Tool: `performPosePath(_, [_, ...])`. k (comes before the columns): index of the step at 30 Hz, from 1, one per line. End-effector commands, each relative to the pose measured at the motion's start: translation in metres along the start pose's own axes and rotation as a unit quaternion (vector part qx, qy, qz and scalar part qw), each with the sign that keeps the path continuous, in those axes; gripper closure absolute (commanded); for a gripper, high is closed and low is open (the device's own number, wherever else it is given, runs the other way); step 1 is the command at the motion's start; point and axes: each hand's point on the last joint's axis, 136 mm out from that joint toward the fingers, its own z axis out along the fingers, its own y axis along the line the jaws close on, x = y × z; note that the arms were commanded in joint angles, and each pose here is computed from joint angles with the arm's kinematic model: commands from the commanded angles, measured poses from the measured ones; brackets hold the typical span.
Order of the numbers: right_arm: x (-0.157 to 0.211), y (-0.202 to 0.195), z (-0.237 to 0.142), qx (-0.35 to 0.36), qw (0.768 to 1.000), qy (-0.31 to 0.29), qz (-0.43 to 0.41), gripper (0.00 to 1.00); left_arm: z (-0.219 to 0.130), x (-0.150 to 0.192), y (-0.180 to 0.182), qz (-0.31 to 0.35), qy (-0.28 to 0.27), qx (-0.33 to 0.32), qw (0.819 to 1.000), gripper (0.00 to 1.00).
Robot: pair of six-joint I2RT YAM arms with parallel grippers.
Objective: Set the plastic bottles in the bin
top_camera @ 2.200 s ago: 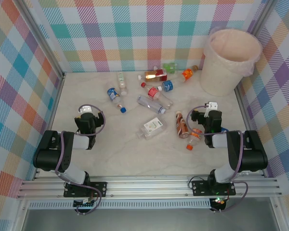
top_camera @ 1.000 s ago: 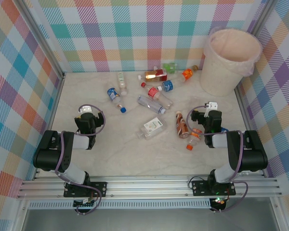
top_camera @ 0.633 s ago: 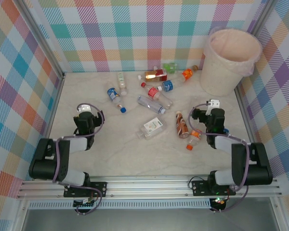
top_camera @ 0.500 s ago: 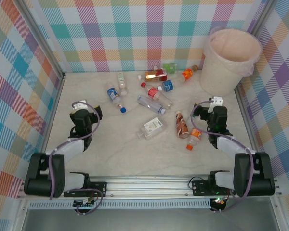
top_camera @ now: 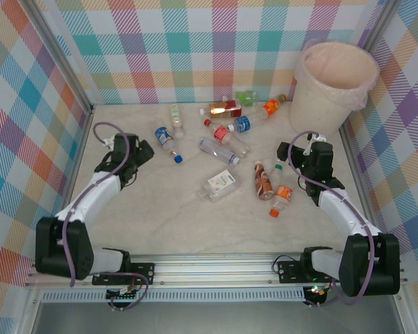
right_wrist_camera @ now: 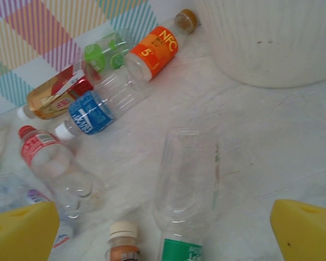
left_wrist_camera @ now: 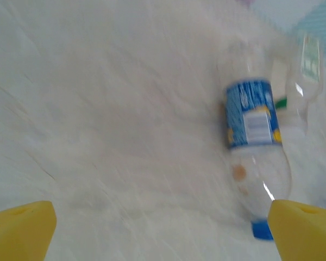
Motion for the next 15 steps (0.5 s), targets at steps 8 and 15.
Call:
performPosePath(8, [-0.008,0.034,-0.005,-0.065,0.997,0.042,0.016,0.0,0.044,0.06,-0.08,0.042,0.112,0.015,0.993,0.0])
performPosePath(15, [-0.009,0.031,-0.015,-0.052,0.998,0.039,0.007,0.0,0.085,0.044,-0.088,0.07,0.086,-0.042,0.993,0.0])
